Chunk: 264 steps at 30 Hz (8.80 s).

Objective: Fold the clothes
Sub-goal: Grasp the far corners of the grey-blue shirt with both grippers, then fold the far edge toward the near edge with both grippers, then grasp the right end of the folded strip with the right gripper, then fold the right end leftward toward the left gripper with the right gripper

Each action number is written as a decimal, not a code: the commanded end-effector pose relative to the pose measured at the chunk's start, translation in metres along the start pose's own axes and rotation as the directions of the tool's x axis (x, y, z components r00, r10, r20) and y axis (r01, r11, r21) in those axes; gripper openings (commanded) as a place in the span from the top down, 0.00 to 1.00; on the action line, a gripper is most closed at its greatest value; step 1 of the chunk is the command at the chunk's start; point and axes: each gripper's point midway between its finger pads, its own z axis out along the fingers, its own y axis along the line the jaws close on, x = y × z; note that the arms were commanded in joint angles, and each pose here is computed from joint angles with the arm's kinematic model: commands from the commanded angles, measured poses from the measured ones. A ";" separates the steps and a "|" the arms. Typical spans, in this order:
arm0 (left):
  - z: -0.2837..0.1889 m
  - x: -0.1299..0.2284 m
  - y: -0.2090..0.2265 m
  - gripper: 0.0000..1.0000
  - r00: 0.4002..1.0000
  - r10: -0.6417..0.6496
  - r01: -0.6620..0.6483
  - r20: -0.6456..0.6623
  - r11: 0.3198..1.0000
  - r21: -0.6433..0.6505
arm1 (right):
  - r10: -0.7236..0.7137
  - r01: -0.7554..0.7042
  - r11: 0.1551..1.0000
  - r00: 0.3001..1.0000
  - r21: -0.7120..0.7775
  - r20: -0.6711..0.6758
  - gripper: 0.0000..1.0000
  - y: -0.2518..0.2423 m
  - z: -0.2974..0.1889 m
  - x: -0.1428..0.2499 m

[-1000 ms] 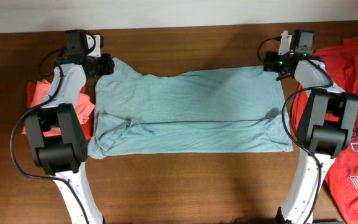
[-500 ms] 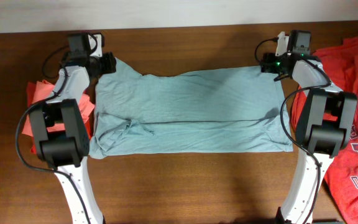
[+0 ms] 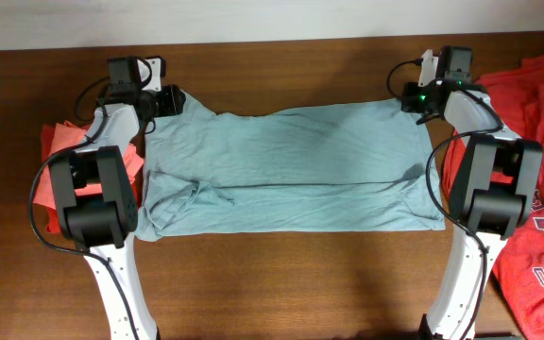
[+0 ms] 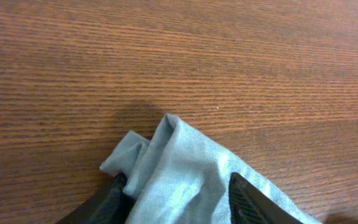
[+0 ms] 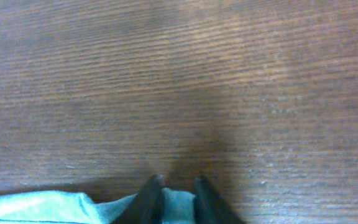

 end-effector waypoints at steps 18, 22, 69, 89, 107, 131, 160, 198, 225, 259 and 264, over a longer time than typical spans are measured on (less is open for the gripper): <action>-0.064 -0.043 -0.034 0.97 1.000 0.006 -0.006 -0.012 0.998 0.066 | 0.018 -0.012 0.992 0.999 0.128 -0.046 0.96 -0.014 -0.038 -0.011; -0.096 -0.044 -0.040 0.99 0.999 -0.007 0.009 -0.045 0.999 0.039 | 0.021 -0.013 0.991 0.998 0.136 -0.059 0.96 -0.011 -0.060 -0.018; -0.233 0.107 -0.042 1.00 0.708 -0.225 0.205 -0.669 0.973 -0.109 | 0.228 -0.022 0.946 0.754 0.322 -0.617 0.96 -0.027 -0.196 0.101; -0.243 0.142 -0.047 0.98 0.598 -0.217 0.144 -0.772 0.976 -0.163 | 0.250 -0.014 0.951 0.623 0.309 -0.741 0.76 -0.021 -0.209 0.142; -0.253 0.165 -0.045 0.88 0.507 -0.247 0.112 -0.826 0.969 -0.221 | 0.248 -0.027 0.954 0.635 0.299 -0.731 0.75 -0.019 -0.202 0.140; -0.214 0.159 -0.051 0.67 0.609 -0.176 0.056 -0.774 0.982 -0.179 | 0.165 -0.151 0.985 0.651 0.087 -0.741 0.69 0.003 -0.197 0.137; -0.189 0.147 -0.074 0.66 0.674 -0.082 -0.017 -0.734 0.992 -0.126 | 0.156 -0.226 0.974 0.649 0.007 -0.745 0.57 -0.018 -0.130 0.215; -0.190 0.148 -0.074 0.66 0.670 -0.084 -0.016 -0.737 0.992 -0.127 | 0.206 -0.357 0.932 0.669 -0.065 -0.714 0.54 -0.015 -0.123 0.216; -0.193 0.151 -0.075 0.65 0.657 -0.088 -0.013 -0.749 0.992 -0.129 | 0.172 -0.210 0.978 0.820 -0.008 -0.546 0.96 0.002 -0.214 0.115; -0.193 0.152 -0.075 0.65 0.656 -0.088 -0.013 -0.749 0.992 -0.128 | -0.544 0.336 0.830 0.662 -0.444 -0.516 0.73 0.291 -0.163 0.191; -0.192 0.151 -0.074 0.65 0.661 -0.087 -0.014 -0.745 0.992 -0.128 | -0.405 0.366 0.912 0.722 -0.187 -0.561 0.71 0.243 -0.148 0.168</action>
